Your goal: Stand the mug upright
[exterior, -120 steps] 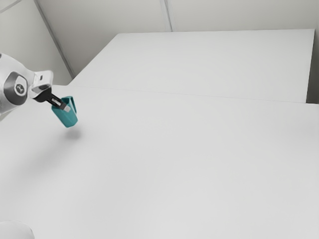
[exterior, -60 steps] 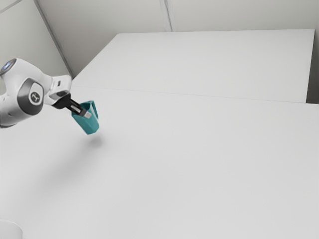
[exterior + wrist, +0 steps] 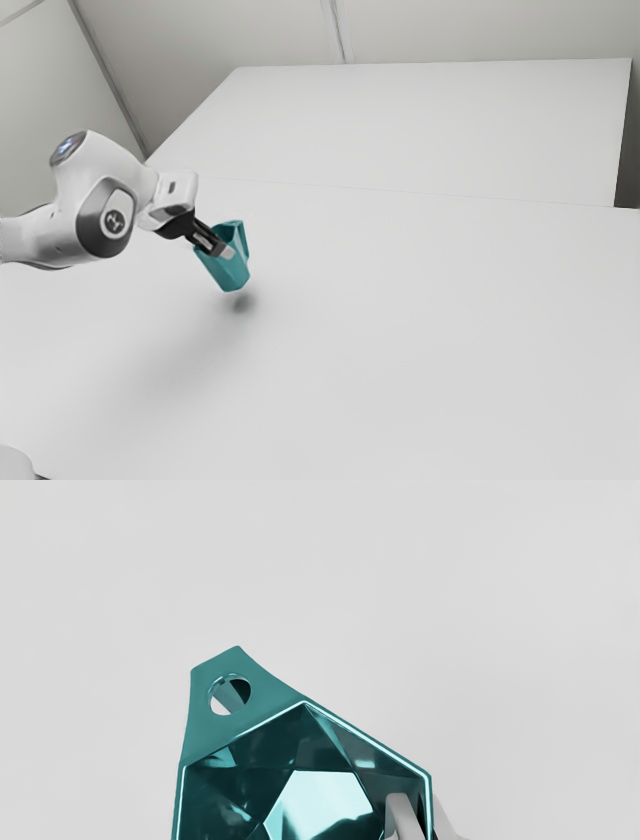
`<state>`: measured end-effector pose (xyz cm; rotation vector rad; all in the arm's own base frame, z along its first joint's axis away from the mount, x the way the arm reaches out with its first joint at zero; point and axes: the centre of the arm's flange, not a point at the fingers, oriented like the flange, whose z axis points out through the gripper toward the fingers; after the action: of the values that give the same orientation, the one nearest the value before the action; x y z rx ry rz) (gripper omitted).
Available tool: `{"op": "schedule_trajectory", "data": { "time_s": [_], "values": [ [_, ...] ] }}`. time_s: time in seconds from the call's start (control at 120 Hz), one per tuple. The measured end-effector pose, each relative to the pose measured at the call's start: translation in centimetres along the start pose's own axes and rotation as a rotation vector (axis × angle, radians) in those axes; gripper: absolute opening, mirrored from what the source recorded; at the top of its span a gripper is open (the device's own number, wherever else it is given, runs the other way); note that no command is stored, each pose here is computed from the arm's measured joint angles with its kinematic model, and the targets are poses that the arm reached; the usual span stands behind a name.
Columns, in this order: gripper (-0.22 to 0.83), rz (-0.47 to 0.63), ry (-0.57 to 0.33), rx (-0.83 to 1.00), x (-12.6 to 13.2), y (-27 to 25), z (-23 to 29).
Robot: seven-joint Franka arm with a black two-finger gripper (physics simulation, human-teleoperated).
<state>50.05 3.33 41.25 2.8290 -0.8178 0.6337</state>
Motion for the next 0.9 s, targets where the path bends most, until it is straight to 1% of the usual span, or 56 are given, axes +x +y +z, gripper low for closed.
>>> {"op": "schedule_trajectory", "data": {
  "time_s": [0.133, 0.367, 0.675, 0.9],
  "values": [
    [-0.17, -0.002, -0.011, 0.009, 0.3, 1.1, 0.9],
    [-0.17, -0.004, -0.041, 0.028, -0.1, 3.0, 3.2],
    [-0.17, 0.007, -0.029, 0.056, 0.8, 4.5, 4.4],
    [-0.17, 0.001, -0.030, 0.087, 0.8, 4.4, 5.2]
  ]
}}
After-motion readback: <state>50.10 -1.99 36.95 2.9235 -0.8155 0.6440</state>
